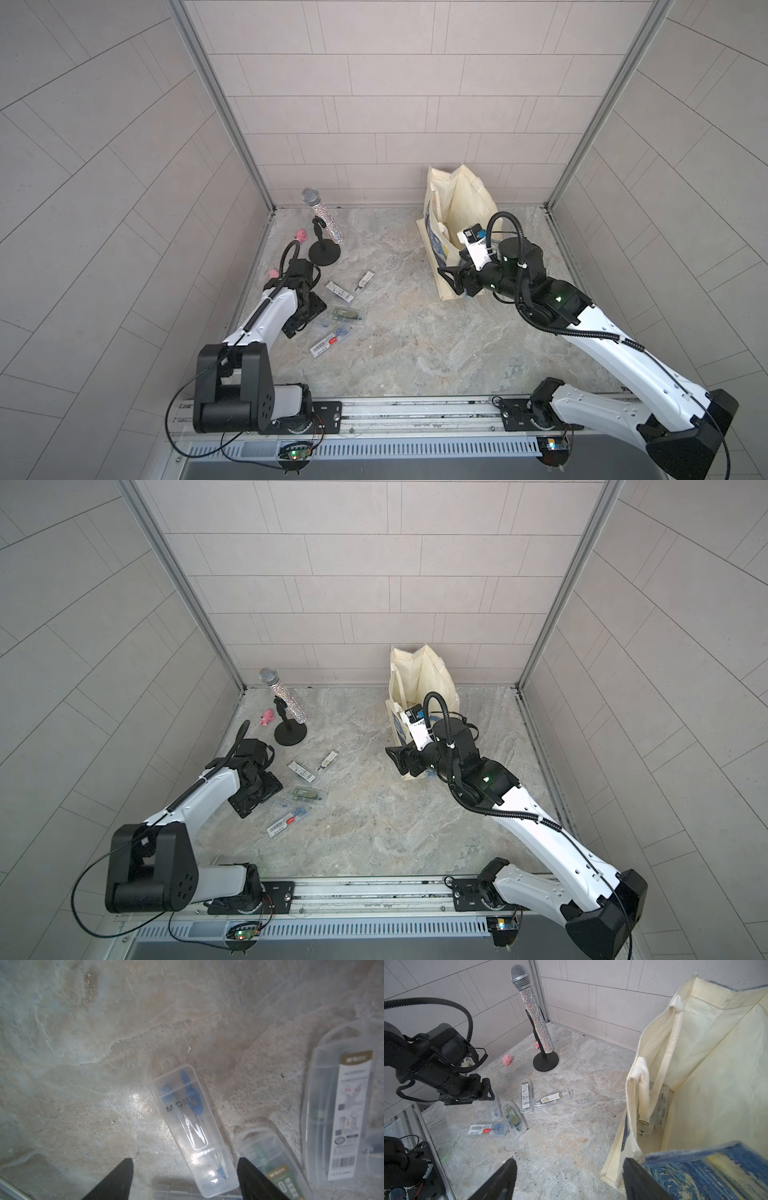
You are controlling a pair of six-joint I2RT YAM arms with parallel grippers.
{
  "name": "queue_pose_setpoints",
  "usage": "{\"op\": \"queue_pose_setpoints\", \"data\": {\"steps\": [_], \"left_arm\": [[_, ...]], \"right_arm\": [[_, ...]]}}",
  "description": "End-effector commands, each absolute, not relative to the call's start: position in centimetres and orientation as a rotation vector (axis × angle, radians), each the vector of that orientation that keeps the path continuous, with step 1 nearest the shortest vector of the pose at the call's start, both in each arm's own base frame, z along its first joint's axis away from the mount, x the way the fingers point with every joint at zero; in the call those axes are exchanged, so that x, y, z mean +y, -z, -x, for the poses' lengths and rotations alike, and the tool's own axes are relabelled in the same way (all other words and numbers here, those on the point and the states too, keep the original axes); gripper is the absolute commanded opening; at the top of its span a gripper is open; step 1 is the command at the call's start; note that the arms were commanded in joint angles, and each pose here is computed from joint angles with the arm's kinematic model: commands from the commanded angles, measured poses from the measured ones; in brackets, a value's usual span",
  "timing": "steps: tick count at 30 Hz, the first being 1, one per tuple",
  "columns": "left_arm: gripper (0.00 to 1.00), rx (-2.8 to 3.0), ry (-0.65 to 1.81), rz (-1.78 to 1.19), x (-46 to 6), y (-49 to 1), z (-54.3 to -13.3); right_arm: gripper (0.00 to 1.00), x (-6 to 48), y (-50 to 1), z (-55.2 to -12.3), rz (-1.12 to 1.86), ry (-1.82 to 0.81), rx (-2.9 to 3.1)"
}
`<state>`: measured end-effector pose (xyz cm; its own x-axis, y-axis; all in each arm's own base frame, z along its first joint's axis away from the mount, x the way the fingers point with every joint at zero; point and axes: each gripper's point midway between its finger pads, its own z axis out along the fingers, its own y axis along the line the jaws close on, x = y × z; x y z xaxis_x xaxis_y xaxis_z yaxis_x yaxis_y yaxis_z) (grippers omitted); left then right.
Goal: Put the compass set into the canvas bag
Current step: Pick up the compass set at the center of the board.
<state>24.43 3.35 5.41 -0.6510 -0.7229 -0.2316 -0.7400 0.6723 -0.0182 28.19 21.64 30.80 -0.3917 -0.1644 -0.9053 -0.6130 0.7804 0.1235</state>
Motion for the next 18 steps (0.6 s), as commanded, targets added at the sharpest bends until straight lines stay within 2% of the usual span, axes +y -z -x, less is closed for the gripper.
{"op": "queue_pose_setpoints", "data": {"steps": [1, 8, 18], "left_arm": [[0.84, 2.612, -0.123, 1.283, 3.9, -4.8, -24.6], [0.84, 2.637, -0.158, 1.366, 4.5, -2.9, -25.0], [0.72, 2.623, -0.181, 1.425, 4.9, -0.3, -24.9]], "right_arm": [[0.82, 21.9, -31.7, -27.9, 0.596, -0.567, 1.901], [0.82, 21.9, -31.4, -27.9, 0.602, -0.567, 1.908], [0.82, 22.0, -31.3, -27.7, 0.614, -0.575, 1.909]]}}
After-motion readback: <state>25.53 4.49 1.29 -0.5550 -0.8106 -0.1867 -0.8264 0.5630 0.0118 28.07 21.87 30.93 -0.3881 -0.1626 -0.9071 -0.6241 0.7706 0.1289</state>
